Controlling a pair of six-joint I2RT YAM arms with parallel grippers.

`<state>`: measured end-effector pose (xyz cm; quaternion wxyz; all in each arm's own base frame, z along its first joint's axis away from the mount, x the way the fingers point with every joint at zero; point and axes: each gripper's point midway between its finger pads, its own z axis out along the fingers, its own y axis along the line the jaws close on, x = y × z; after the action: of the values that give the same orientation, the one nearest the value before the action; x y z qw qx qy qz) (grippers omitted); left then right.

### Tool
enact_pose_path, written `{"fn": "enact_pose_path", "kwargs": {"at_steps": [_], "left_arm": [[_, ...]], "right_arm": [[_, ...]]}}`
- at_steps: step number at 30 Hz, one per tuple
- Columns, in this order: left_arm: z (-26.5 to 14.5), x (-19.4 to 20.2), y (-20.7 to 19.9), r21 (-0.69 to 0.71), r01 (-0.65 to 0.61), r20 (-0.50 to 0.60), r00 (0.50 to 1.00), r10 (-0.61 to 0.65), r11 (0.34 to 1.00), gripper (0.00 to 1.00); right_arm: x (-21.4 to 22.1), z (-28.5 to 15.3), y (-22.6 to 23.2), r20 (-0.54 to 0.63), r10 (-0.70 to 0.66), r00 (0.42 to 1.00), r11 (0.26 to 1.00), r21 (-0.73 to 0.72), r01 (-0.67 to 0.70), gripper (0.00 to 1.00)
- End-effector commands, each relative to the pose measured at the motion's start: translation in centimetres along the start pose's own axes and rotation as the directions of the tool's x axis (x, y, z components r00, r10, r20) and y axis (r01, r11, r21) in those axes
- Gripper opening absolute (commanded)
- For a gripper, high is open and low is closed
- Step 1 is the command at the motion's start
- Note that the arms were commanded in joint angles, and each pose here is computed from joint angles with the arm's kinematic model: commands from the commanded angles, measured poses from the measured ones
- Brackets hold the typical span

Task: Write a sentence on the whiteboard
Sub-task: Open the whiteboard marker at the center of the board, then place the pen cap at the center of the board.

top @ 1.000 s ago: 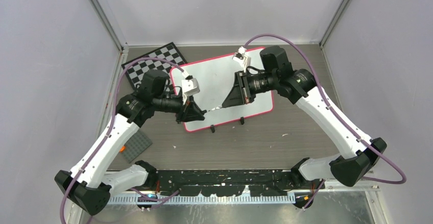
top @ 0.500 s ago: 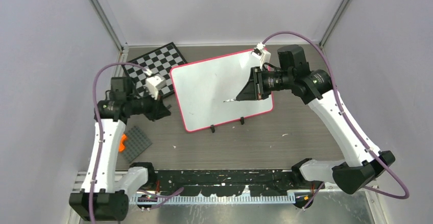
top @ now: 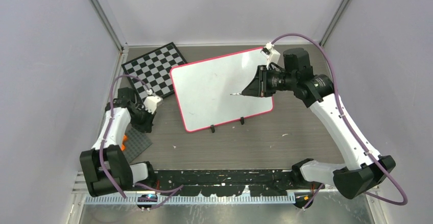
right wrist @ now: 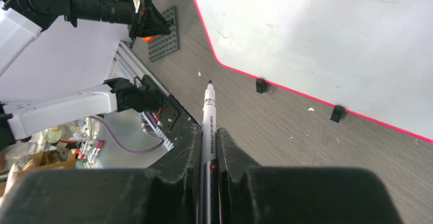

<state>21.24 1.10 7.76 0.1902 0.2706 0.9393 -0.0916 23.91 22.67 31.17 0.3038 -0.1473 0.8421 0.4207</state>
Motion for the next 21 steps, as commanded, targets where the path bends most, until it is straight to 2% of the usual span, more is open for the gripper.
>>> {"fn": "enact_pose_path", "kwargs": {"at_steps": [1,5,11,21], "left_arm": [[1.7,-0.5,3.6,-0.152,-0.152,-0.046,0.988,0.147,0.977,0.00],[3.8,-0.2,3.6,-0.149,-0.196,-0.085,0.979,0.185,0.969,0.02],[5.4,-0.1,3.9,-0.123,-0.187,-0.120,0.978,0.172,0.975,0.11],[4.2,-2.2,2.2,-0.024,-0.138,-0.061,0.989,0.137,0.990,0.50]], "right_arm": [[-2.2,-1.5,-0.5,0.145,-0.040,0.989,0.996,0.084,0.028,0.00],[-2.7,-2.1,-1.1,0.225,-0.079,0.971,0.991,0.119,0.053,0.00],[-1.5,-1.8,-1.8,0.157,-0.134,0.978,0.985,0.129,0.114,0.00],[-0.4,-1.3,-2.1,0.093,-0.210,0.973,0.974,0.103,0.200,0.00]]}}
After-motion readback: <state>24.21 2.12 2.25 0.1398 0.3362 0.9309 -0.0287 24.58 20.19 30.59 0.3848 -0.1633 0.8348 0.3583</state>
